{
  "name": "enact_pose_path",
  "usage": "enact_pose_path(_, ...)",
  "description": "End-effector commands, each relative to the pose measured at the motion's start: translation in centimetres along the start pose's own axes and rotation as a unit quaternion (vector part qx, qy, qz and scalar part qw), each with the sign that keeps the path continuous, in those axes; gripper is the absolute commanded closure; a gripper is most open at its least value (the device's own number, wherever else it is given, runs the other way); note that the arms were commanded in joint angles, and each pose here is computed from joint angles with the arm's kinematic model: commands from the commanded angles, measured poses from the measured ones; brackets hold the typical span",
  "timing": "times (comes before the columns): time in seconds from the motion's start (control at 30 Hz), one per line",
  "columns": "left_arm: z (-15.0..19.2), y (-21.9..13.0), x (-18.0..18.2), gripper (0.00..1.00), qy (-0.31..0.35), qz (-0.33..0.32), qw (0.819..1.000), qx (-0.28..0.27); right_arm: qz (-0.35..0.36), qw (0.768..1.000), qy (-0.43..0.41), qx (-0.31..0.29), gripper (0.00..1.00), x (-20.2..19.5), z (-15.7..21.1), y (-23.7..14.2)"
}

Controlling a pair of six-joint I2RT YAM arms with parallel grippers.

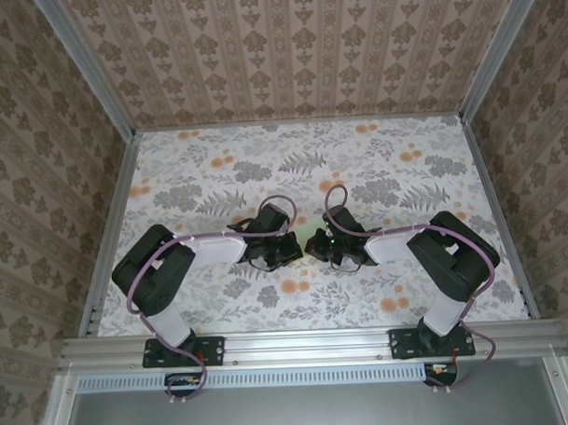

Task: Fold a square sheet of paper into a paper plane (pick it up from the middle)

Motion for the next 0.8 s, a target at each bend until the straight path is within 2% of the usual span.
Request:
enact_pose_path(0.0, 0.1, 0.5, -0.4, 1.00, -0.001, -0.001, 1.000, 0.015, 0.037, 0.999, 0.006, 0.018, 1.00, -2.1, 1.2, 0.5)
enact_pose_path(0.17, -0.1, 0.5, 1.5, 1.00, -0.022, -0.042, 0.999, 0.001, 0.042, 0.999, 0.003, 0.019, 1.00, -2.5, 1.4, 0.6)
enact_pose_path(0.37, -0.2, 0.4, 2.0, 1.00, -0.030, -0.050, 0.998, -0.001, 0.047, 0.999, 0.003, 0.020, 1.00, -2.9, 1.6, 0.6)
enact_pose_path(0.6, -0.6, -1.0, -0.6, 1.00, 0.012, 0.018, 0.999, -0.026, 0.043, 0.999, 0.002, 0.019, 1.00, -2.6, 1.5, 0.5)
enact_pose_path(0.77, -0.9, -1.2, -0.3, 1.00, 0.019, -0.009, 0.999, -0.040, 0.043, 0.999, 0.005, 0.020, 1.00, -2.6, 1.4, 0.5)
Point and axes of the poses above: each hand's point on the last joint's axis, 136 mm out from that joint toward the fingers, its own y axis out along the fingers, its own x axis along the line the jaws close on, z = x × y, the point moved 7 cm from there along -y, back along the fingers, and after that the axes turned 5 degrees about -y, right-handed, at the moved point
